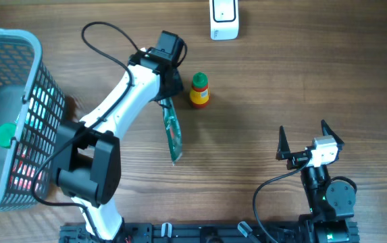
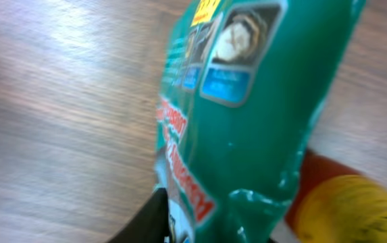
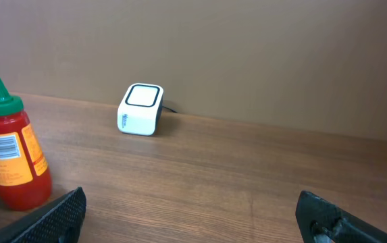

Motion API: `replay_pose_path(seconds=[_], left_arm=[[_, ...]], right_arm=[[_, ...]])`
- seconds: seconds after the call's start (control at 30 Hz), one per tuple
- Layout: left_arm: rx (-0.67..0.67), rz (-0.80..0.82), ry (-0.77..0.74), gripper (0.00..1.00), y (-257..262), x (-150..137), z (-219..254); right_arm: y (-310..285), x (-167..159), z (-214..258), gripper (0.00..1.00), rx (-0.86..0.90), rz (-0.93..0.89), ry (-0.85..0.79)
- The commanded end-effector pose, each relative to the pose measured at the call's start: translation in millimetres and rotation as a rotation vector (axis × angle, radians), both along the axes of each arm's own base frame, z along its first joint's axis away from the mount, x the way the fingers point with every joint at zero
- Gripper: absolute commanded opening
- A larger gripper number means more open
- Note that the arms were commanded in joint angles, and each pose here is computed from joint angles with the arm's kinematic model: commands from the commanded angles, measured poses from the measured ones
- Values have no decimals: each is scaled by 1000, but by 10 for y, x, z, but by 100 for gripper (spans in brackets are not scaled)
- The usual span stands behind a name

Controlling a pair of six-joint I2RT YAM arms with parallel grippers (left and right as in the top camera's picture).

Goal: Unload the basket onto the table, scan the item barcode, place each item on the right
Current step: 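Lay the green packet flat on the table beside the bottle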

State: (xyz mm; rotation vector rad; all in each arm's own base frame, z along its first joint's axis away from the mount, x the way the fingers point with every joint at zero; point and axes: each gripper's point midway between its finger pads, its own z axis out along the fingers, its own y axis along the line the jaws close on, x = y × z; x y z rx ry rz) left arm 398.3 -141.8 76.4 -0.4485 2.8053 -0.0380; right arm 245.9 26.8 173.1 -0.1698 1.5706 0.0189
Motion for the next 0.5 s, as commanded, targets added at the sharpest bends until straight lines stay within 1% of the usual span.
replay_pose_path(seconds=[0.0, 0.17, 0.3, 0.4, 0.43, 0.47], left_arm=[[-25, -20, -79, 27, -191, 96, 174], [-46, -41, -119, 27, -327, 161, 267], [-81, -53, -173, 24, -447, 278, 517], [-128, -68, -191, 23, -535, 304, 670], [-142, -73, -197, 24, -559, 303, 715], [-148, -75, -204, 29, -568, 297, 757]], right_arm=[[30, -7, 15, 100, -8, 16, -9], [30, -7, 16, 100, -8, 16, -9], [30, -7, 16, 100, -8, 16, -9], [30, -7, 16, 100, -8, 16, -9], [30, -7, 16, 100, -8, 16, -9], [30, -7, 16, 100, -8, 16, -9]])
